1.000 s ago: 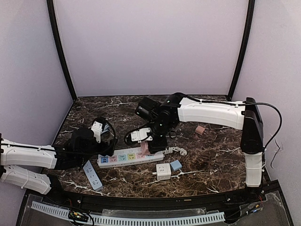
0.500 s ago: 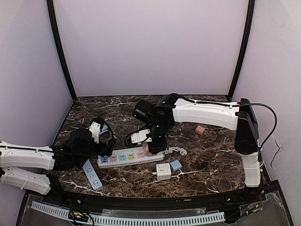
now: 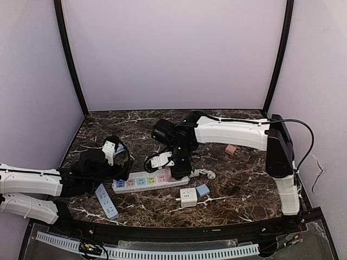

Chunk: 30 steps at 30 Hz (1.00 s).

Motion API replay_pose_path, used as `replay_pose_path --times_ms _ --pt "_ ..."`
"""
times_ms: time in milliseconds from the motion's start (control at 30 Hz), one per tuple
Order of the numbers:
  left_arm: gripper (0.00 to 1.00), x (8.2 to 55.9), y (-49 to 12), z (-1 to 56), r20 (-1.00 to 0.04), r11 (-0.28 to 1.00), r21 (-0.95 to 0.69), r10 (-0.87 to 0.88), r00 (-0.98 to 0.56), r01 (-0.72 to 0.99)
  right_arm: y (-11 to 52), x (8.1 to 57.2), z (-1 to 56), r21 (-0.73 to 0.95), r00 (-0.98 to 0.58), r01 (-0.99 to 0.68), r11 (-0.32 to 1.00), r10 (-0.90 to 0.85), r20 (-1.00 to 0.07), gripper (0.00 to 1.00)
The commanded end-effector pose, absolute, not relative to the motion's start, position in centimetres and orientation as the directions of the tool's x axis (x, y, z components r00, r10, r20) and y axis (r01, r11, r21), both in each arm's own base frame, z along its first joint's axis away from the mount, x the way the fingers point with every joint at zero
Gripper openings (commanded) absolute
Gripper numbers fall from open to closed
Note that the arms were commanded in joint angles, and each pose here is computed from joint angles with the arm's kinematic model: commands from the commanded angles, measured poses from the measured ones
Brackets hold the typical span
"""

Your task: Insert the plug

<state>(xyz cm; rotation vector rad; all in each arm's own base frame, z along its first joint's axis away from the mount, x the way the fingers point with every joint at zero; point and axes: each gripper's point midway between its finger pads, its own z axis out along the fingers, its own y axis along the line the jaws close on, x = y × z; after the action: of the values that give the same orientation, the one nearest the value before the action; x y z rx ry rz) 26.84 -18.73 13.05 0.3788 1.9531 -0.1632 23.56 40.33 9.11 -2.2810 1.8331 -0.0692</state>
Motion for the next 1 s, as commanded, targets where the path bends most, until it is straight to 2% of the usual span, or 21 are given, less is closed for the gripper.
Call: replay_pose_path --times_ms 0,967 --pt "0.98 26.6 -18.2 12.7 -0.912 0.942 0.061 0.187 -0.365 0.329 40.2 23.6 8.8 -0.202 0.218 -0.959 -0.200 -0.973 -0.072 0.00" --pt "0.96 26.5 -18.1 12.7 -0.914 0.939 0.066 0.192 -0.358 0.337 40.4 23.2 6.3 -0.192 0.220 -0.958 -0.213 -0.975 -0.015 0.00"
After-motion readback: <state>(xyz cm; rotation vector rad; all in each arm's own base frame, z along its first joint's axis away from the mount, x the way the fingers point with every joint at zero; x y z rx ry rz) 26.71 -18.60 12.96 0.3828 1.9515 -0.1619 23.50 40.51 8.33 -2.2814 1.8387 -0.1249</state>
